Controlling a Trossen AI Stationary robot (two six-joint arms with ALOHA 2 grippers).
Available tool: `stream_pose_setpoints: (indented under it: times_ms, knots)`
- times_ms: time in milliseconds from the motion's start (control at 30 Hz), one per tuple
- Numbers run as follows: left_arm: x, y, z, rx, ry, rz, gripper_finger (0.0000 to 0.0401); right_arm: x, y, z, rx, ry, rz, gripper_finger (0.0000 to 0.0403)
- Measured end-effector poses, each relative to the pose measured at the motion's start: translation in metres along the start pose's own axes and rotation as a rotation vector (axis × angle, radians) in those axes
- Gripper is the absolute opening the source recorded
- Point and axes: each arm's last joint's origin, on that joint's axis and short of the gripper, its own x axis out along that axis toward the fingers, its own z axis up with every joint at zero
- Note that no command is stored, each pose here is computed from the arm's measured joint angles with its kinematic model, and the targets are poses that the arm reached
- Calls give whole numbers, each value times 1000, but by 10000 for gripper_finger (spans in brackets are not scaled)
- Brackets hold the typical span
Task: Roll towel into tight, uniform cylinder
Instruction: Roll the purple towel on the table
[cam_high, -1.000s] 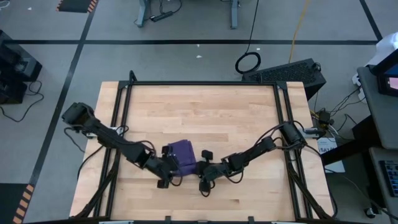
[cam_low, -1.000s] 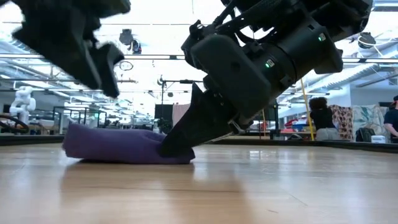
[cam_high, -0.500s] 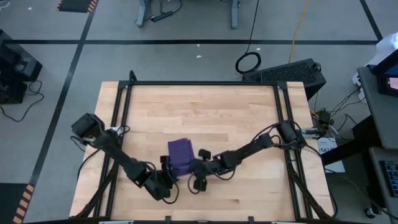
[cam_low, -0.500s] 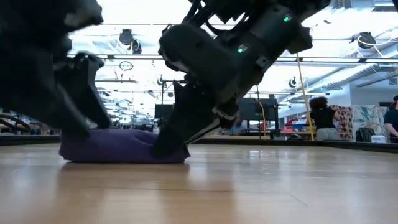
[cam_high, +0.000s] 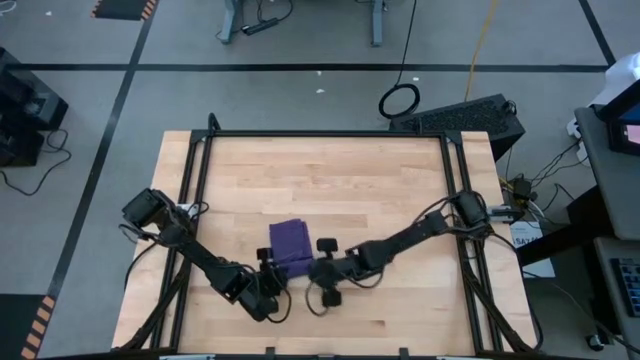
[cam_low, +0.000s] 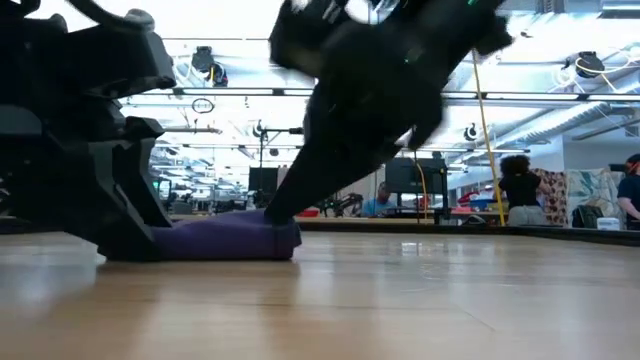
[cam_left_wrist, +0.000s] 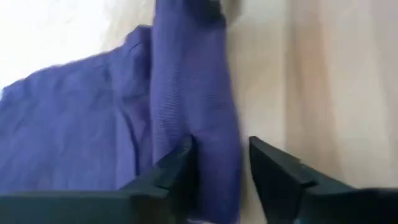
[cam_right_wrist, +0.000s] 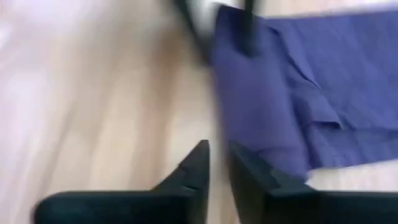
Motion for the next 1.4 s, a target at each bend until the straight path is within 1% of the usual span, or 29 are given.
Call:
stream_pose_setpoints:
  times_ms: [100,233,300,367,467,567,633,733,800,933,1100,1233,1333,1400]
  knots:
    - [0,2,-3,6,17,25,95,-14,13,1,-198,-4,-32,81]
    - [0,3,-4,9,28,28,24,-19,23,-1,-374,-21,-160,149]
    - [-5,4,-1,2,19,10,18,-17,26,-1,-415,-44,-189,181]
    - [-11,5,2,-15,14,-27,22,-15,28,-2,-449,-39,-181,207]
    - [-24,6,9,-47,3,-128,35,-9,31,-5,-454,-42,-135,228]
    - [-35,6,16,-78,-7,-224,35,-10,36,-7,-442,-50,-120,231]
    - [-38,5,16,-68,19,-278,33,-11,43,-6,-424,-83,-91,226]
    - [-40,2,14,-36,46,-326,30,-15,58,-1,-389,-178,-22,221]
    - [-40,1,13,-31,56,-342,30,-15,65,1,-353,-229,0,221]
    - [-40,1,14,-38,53,-351,30,-3,67,-6,-307,-235,-10,230]
    - [-40,1,15,-41,47,-355,30,16,62,-17,-307,-215,-87,237]
    - [-40,1,15,-43,41,-345,29,26,58,-21,-326,-211,-99,237]
    - [-40,1,15,-44,33,-338,29,27,54,-20,-303,-208,-103,223]
    - [-40,1,16,-41,28,-335,29,29,48,-19,-258,-200,-111,201]
